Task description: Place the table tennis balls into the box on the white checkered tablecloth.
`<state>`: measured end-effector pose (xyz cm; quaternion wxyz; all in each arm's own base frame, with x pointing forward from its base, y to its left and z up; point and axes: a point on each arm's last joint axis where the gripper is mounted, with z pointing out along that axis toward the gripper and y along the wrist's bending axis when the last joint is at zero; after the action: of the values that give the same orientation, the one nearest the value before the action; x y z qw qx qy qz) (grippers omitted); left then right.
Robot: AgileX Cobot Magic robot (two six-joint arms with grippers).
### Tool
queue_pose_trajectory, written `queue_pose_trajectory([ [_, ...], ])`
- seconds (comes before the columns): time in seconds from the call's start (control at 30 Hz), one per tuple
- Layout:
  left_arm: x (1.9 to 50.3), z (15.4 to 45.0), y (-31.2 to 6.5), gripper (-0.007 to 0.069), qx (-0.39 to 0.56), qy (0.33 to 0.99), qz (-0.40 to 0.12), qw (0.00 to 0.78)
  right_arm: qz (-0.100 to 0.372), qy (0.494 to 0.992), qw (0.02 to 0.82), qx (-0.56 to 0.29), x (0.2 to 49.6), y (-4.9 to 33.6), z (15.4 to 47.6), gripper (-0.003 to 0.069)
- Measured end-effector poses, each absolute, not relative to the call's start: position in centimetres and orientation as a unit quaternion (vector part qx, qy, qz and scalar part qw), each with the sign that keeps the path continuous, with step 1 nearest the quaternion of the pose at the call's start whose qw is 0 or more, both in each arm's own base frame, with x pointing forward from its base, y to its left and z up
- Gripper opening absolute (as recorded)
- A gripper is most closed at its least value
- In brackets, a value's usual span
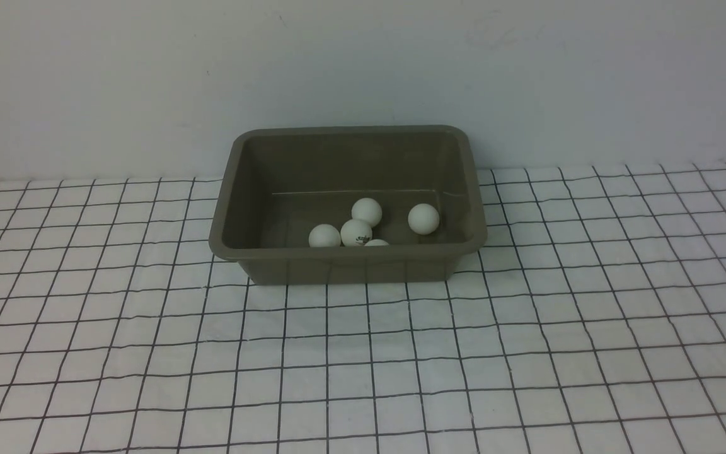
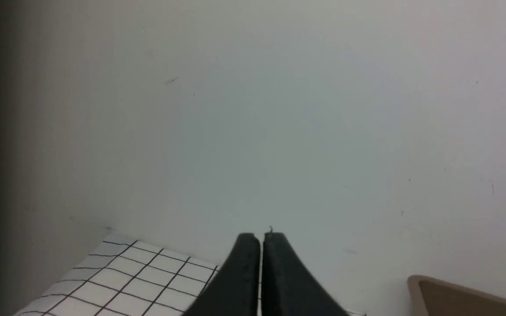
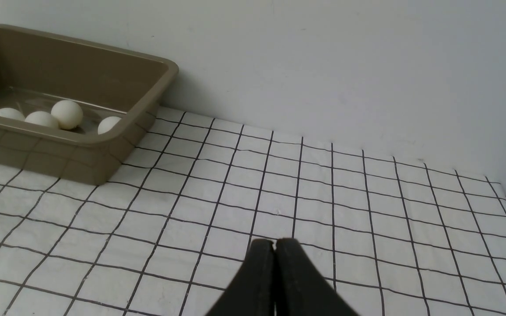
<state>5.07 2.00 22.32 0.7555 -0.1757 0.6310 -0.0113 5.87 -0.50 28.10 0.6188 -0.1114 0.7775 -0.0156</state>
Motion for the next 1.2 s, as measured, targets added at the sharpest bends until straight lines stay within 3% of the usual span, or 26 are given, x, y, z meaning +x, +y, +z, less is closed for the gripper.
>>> queue_pose_trajectory([
  [0.3,4.4,25.3,1.9,-0.0004,-0.178,0.594,-0.032,0.783,-0.016,0.778,0.618,-0.111,5.9,-0.5,28.1,-0.0016],
  [0.57,4.4,25.2,1.6,-0.0004,-0.178,0.603,-0.050,0.776,-0.016,0.778,0.618,-0.111,5.9,-0.5,28.1,-0.0016],
  [1.2,4.7,23.6,1.1,-0.0004,-0.086,0.690,0.024,0.718,-0.016,0.778,0.618,-0.111,5.9,-0.5,28.1,-0.0016],
])
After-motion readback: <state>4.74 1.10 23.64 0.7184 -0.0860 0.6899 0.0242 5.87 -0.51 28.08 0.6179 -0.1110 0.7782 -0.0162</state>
